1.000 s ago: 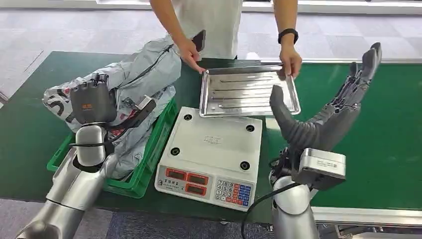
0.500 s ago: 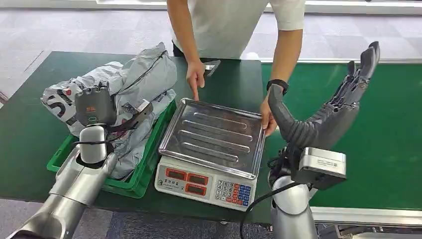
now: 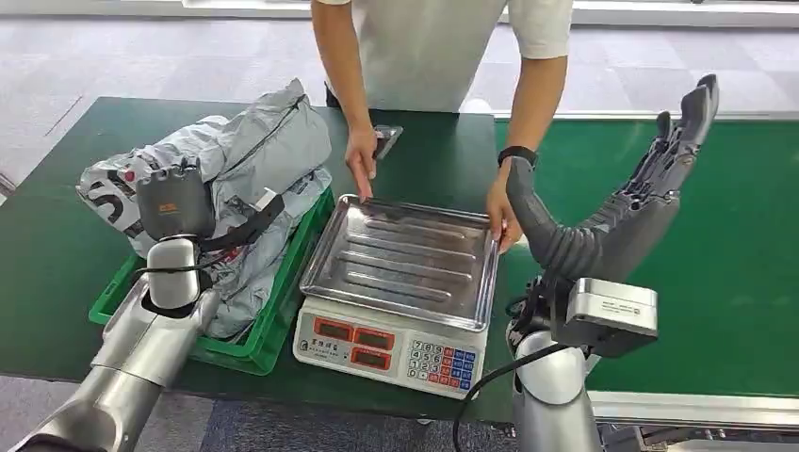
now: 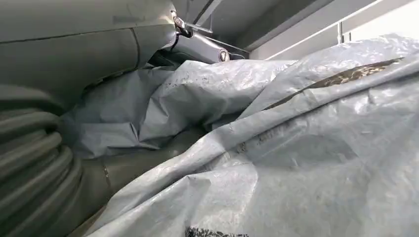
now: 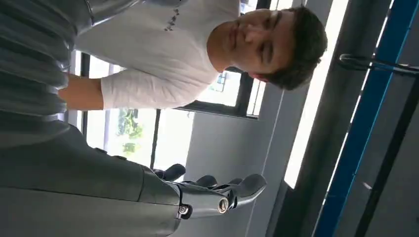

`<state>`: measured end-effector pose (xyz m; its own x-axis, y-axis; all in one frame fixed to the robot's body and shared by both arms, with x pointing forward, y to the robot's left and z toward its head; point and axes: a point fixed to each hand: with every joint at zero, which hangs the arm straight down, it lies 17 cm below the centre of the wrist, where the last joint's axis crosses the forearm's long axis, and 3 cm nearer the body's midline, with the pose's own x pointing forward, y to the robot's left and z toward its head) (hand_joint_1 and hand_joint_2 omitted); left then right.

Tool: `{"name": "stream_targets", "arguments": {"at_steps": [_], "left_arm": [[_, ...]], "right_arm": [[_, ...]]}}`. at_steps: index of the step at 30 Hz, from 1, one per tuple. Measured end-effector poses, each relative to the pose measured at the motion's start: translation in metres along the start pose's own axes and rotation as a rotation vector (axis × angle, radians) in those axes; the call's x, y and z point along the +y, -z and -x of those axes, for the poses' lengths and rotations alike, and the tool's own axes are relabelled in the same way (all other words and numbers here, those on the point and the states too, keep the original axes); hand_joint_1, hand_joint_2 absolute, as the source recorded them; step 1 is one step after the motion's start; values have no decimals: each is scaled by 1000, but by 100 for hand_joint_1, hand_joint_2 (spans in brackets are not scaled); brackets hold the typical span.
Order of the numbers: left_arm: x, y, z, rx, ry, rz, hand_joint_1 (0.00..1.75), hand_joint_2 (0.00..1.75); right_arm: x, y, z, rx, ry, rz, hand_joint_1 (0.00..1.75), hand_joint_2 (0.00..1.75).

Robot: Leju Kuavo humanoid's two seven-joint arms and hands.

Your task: Moved the parcel from conveyor to table for the left to box.

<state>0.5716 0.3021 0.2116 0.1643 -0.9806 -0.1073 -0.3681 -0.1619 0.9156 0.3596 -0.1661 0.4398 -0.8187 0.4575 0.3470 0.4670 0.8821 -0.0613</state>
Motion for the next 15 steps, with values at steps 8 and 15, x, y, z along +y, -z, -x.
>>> {"name": "stream_targets", "arguments": {"at_steps": [8, 15], "left_arm": [[0, 0, 1, 1, 1, 0, 175, 175], [-2, -1, 4, 5, 6, 3, 175, 175]], "right_arm": [[0, 0, 0, -1, 0, 1, 0, 175], [0, 4, -1, -8, 7, 4, 0, 175]]}}
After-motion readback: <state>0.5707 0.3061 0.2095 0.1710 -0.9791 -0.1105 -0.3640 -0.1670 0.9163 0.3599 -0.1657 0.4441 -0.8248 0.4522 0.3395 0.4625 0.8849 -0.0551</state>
